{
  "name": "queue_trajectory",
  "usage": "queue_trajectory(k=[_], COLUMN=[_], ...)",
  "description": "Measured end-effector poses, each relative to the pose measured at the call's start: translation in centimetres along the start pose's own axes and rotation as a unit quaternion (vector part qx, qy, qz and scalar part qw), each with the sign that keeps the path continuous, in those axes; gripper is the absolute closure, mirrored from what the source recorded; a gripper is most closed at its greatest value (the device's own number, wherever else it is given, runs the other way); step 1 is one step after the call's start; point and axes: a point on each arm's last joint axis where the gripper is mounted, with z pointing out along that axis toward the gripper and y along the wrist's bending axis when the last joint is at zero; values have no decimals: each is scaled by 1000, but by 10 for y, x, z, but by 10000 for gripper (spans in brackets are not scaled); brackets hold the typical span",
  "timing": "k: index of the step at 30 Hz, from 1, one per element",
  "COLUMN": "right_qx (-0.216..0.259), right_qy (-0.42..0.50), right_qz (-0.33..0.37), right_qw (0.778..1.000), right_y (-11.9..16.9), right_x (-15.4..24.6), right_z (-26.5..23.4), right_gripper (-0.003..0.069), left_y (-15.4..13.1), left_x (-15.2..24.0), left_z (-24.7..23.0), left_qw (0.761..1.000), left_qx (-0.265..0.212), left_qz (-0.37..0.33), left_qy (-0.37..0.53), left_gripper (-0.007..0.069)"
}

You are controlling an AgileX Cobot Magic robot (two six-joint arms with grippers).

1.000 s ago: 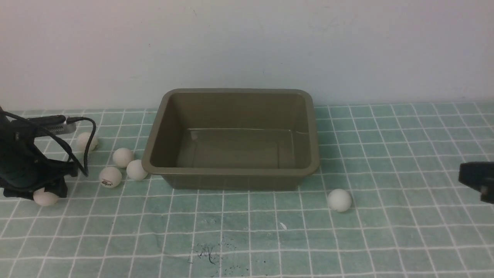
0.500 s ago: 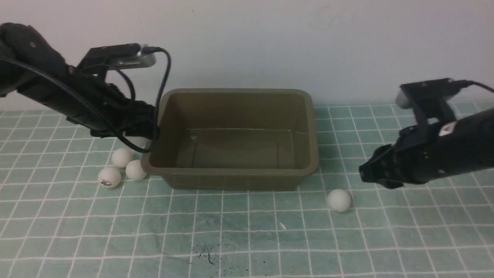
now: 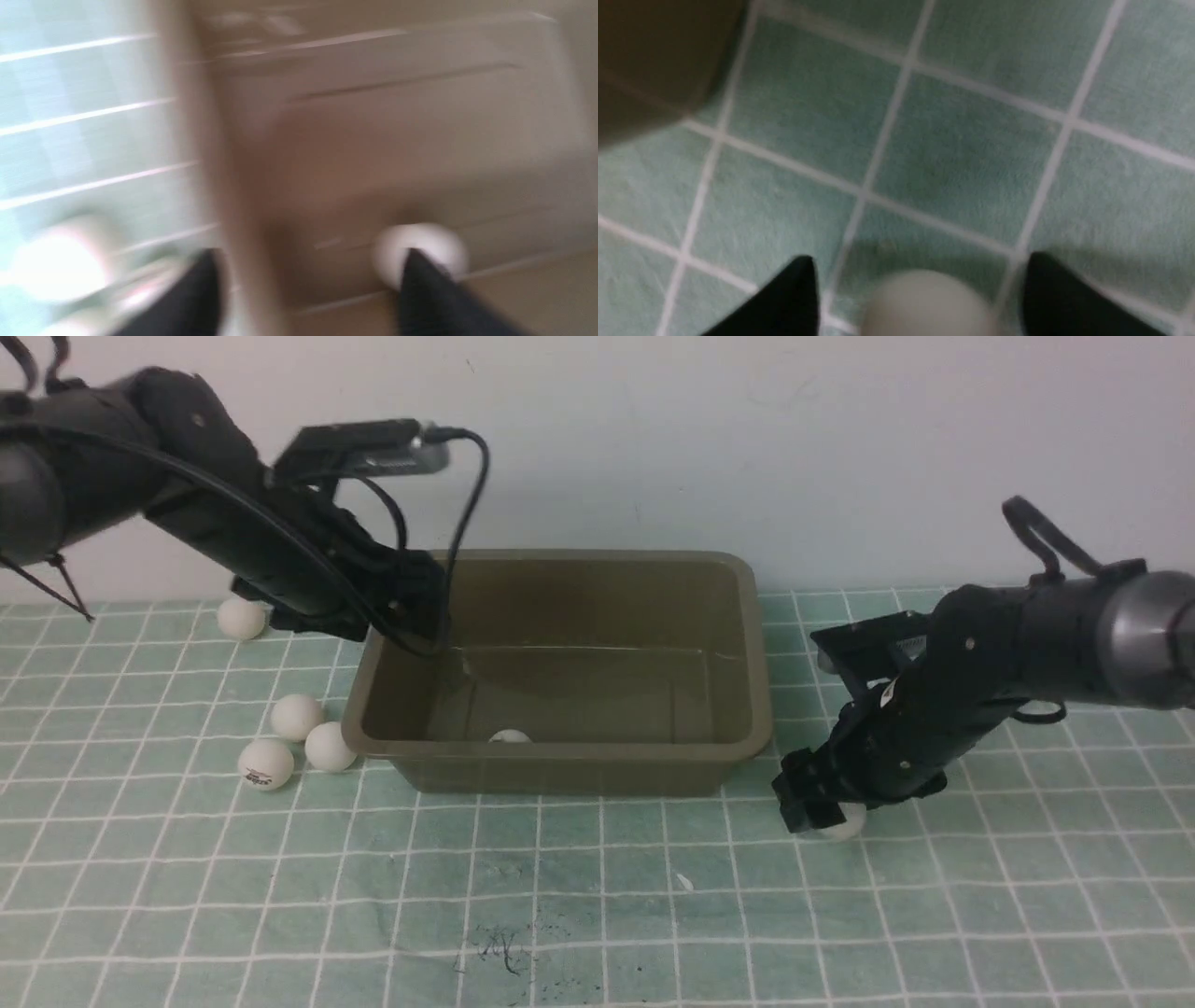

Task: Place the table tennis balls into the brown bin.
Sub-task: 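Reach for and grasp a ping pong ball on the table, then release the ping pong ball into the bin and lift the gripper away, then reach for and grasp a ping pong ball on the table beside the basket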

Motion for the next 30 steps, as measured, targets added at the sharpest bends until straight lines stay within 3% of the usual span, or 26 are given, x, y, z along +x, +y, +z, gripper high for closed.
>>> queue_trajectory(k=[1, 2, 4, 5, 9, 12, 16, 18, 19, 20, 21, 24, 28, 30], right_qx=[1, 0, -1, -3, -26, -56, -74, -81, -82, -86, -86, -92, -89, -83], right_qy=[5, 8, 17, 5, -89, -166, -195, -202, -202, -201, -202, -202, -210, -225], right_qz=[-2, -1, -1, 2, 11, -2, -25, -33, -34, -38, -39, -56, -70, -79], right_qw=[1000, 1000, 1000, 1000, 996, 985, 978, 976, 975, 975, 975, 973, 971, 968], right_y=[0, 0, 2, 4, 18, 39, 56, 62, 63, 65, 65, 69, 71, 72], right_x=[1, 1, 3, 1, -12, -31, -58, -77, -82, -90, -91, -101, -101, -97], right_z=[0, -1, -14, -28, -81, -107, -109, -104, -103, -102, -104, -123, -147, -171], right_gripper=[295, 323, 301, 302, 302, 302, 302, 284, 259, 194, 183, 15, -13, 21], left_y=[10, 18, 48, 61, 80, 82, 88, 94, 95, 98, 98, 103, 104, 105], left_x=[1, 1, 7, 11, 25, 32, 35, 39, 40, 41, 42, 42, 41, 42], left_z=[-7, -12, -24, -28, -23, -5, 21, 36, 38, 44, 45, 55, 61, 64], left_qw=[1000, 1000, 998, 997, 992, 987, 986, 985, 984, 984, 984, 985, 986, 986], left_qx=[-11, -18, -42, -50, -43, -26, -24, -26, -28, -31, -32, -43, -47, -47], left_qz=[-8, -15, -39, -48, -35, -15, -12, -16, -15, -14, -13, -8, -2, 1], left_qy=[5, 5, 33, 45, 115, 155, 164, 171, 173, 177, 177, 170, 159, 160], left_gripper=[317, 340, 561, 599, 627, 610, 520, 410, 378, 293, 293, 130, 122, 200])
